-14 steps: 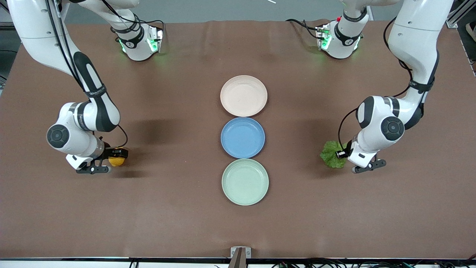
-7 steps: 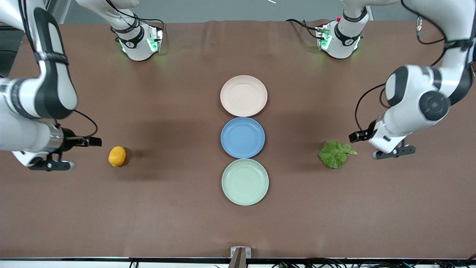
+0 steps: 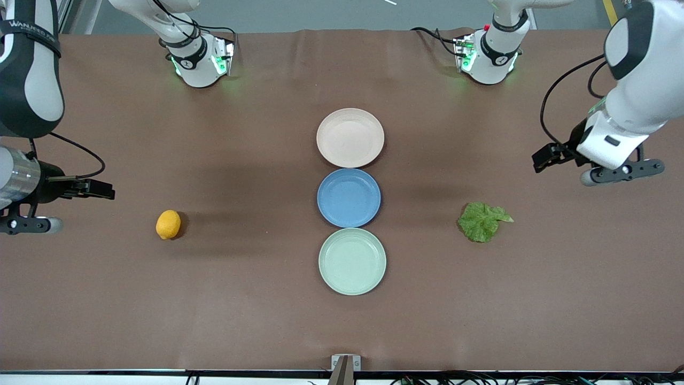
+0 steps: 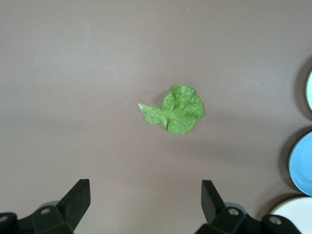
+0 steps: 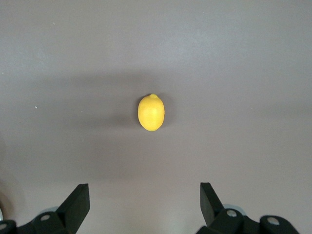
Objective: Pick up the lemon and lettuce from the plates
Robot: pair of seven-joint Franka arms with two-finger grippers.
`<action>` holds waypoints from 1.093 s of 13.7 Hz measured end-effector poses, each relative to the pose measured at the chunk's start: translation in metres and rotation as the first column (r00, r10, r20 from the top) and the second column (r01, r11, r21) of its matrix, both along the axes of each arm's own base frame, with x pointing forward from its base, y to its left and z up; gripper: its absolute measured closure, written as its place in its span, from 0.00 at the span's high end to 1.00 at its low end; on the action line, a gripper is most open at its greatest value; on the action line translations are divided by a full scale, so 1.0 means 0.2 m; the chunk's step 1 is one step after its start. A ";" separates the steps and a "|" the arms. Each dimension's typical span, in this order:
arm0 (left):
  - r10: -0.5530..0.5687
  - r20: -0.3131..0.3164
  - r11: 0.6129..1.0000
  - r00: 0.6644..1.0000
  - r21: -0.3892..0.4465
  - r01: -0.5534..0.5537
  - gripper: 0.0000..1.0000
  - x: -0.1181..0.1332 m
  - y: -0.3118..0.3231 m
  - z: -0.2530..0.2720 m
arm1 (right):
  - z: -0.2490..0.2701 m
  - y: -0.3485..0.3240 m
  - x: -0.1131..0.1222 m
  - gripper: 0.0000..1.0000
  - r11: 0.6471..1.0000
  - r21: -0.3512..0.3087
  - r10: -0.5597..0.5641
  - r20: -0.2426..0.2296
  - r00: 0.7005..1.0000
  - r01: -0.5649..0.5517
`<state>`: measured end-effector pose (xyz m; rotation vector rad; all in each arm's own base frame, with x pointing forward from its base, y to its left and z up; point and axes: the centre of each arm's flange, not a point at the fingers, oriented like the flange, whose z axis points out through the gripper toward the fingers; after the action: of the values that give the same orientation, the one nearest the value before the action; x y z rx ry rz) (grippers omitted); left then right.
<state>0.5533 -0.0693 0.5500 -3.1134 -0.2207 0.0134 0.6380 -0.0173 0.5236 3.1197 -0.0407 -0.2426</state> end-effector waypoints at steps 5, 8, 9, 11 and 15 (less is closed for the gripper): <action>0.012 0.020 1.000 1.000 -0.002 -0.012 1.00 -0.01 0.03 0.28 | 0.02 0.11 -0.04 1.00 1.000 0.006 0.031 -0.049 0.998 -0.031; 0.011 0.031 1.000 0.999 -0.008 -0.011 1.00 0.00 0.03 0.31 | 0.14 0.13 -0.11 1.00 0.999 0.006 0.036 -0.028 0.999 -0.036; -0.002 0.037 1.000 0.999 -0.014 0.002 1.00 0.01 0.03 0.33 | 0.18 0.12 -0.16 1.00 0.999 0.006 0.035 -0.015 0.999 -0.035; -0.079 0.047 0.997 0.996 -0.015 0.079 1.00 0.01 0.03 0.35 | 0.20 0.11 -0.28 1.00 0.999 0.007 0.033 0.009 0.999 -0.033; -0.201 0.028 0.979 0.979 -0.013 0.202 1.00 0.02 0.25 0.37 | 0.22 0.10 -0.48 1.00 1.000 0.009 0.029 0.030 0.999 -0.029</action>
<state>0.5565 -0.0199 0.6238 -3.1366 0.0961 -0.0294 0.5422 0.0023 0.5683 3.1303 0.0058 -0.1970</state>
